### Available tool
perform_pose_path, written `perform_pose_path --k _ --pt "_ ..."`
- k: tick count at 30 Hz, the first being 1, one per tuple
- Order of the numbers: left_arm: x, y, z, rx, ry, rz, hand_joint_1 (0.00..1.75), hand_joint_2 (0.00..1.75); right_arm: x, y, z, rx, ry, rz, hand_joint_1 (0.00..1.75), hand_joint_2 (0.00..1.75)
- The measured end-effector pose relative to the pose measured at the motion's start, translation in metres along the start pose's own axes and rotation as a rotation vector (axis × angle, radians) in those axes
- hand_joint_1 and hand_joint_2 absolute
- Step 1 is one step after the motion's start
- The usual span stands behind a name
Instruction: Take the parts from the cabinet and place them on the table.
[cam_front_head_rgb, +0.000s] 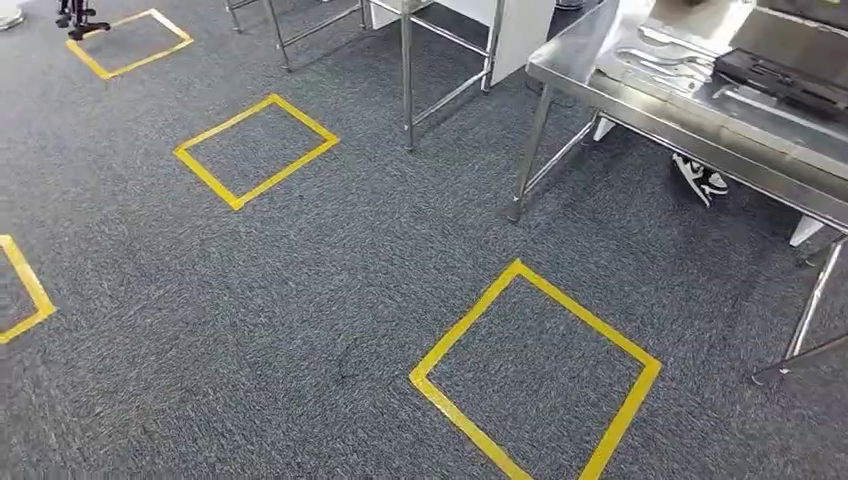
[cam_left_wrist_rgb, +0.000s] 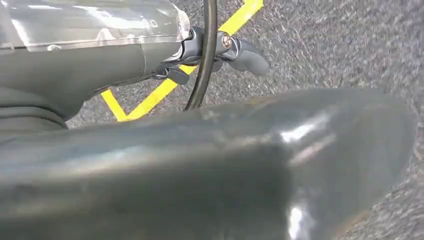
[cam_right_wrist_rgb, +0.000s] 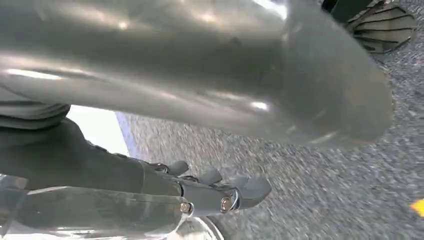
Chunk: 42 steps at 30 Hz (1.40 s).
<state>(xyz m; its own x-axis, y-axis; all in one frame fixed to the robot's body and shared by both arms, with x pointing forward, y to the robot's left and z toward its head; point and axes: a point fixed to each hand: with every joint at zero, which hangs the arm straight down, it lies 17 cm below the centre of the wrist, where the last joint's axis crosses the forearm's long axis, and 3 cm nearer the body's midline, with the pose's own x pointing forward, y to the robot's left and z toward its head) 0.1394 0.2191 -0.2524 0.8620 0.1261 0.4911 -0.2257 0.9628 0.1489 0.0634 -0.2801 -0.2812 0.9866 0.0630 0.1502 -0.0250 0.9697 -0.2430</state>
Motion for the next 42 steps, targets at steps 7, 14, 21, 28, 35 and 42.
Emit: perform_pose_path --k 7,14,21,28,35,42 --pt "-0.002 0.002 0.000 0.007 0.005 0.003 0.00 0.00 0.003 0.008 0.002 0.013 -0.003 0.006 0.00 0.00" --pt "-0.003 0.001 0.001 0.005 0.006 0.004 0.00 0.00 0.000 0.013 0.004 0.021 0.002 0.007 0.00 0.00" --pt "-0.006 0.005 0.000 0.013 0.017 0.001 0.00 0.00 -0.001 0.012 0.003 0.027 0.007 0.012 0.00 0.00" --pt "-0.006 0.009 -0.001 0.020 0.017 -0.003 0.00 0.00 -0.004 0.000 0.000 0.021 0.014 0.019 0.00 0.00" --pt "-0.007 0.012 -0.002 0.028 0.018 -0.006 0.00 0.00 0.001 0.001 0.000 0.024 0.007 0.023 0.00 0.00" --pt "-0.007 0.012 -0.002 0.028 0.018 -0.005 0.00 0.00 -0.003 0.011 0.002 0.041 0.013 0.027 0.00 0.00"
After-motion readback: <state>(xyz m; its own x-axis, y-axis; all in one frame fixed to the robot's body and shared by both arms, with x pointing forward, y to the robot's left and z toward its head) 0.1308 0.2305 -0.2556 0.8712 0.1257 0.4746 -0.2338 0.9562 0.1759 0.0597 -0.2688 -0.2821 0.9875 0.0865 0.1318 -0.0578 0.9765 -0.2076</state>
